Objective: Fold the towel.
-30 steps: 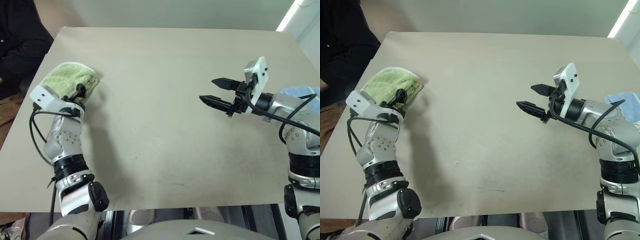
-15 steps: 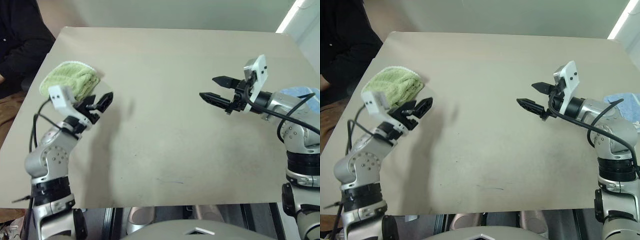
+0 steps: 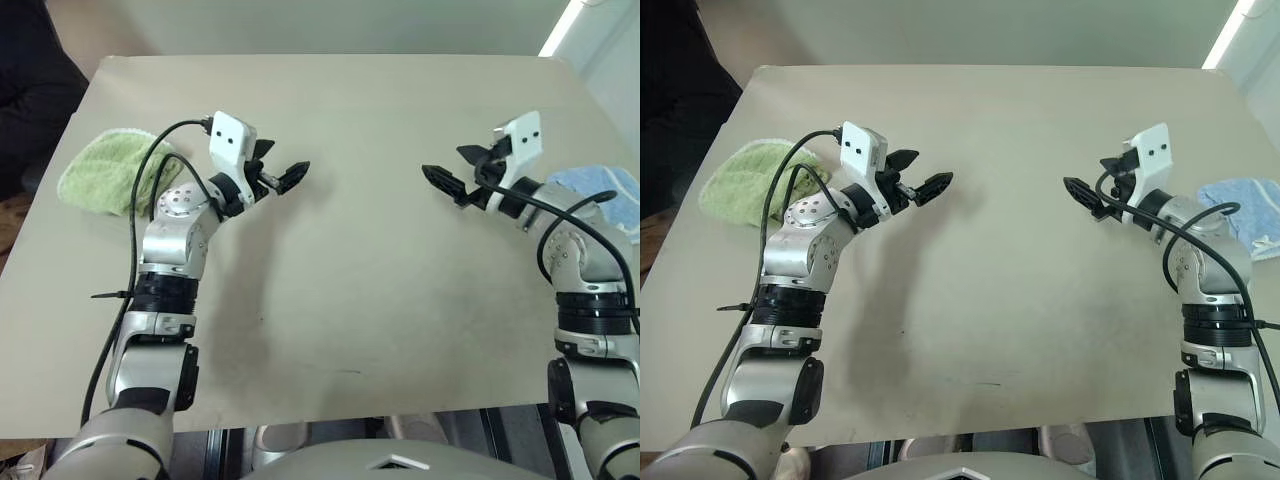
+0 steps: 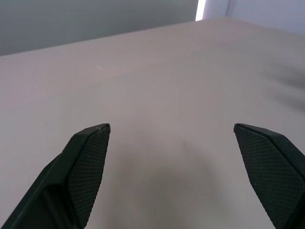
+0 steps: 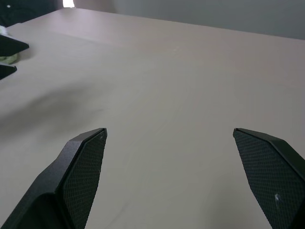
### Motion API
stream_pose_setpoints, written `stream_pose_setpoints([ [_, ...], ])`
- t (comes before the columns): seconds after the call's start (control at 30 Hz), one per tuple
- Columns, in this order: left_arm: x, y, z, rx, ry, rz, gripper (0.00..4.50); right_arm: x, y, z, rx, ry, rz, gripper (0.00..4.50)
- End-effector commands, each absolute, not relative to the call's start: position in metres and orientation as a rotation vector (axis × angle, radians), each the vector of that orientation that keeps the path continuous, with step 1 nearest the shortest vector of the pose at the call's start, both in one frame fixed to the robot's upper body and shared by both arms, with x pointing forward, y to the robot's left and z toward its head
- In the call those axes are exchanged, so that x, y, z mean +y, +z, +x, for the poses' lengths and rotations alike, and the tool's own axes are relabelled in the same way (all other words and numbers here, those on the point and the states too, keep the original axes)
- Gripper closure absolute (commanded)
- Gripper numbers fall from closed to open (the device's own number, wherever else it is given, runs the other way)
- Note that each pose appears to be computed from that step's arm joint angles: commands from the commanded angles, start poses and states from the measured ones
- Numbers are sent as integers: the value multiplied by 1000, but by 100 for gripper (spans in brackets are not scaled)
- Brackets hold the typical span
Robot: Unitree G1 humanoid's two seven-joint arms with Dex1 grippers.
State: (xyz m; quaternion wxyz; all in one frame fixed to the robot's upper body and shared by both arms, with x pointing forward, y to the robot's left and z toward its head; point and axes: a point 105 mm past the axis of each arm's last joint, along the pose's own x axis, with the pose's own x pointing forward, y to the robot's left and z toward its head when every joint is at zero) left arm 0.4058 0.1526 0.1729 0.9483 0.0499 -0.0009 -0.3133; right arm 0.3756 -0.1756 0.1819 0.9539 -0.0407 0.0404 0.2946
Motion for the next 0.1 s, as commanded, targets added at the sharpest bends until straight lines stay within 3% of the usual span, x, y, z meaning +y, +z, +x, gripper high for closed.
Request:
stream_pose_setpoints([
  [0.03, 159, 183, 403, -41, -635, 115, 3, -179, 195, 366, 26, 602, -94, 0],
  [0.1, 162, 179, 400, -31, -628, 105, 3, -180, 194, 359, 25, 613, -86, 0],
])
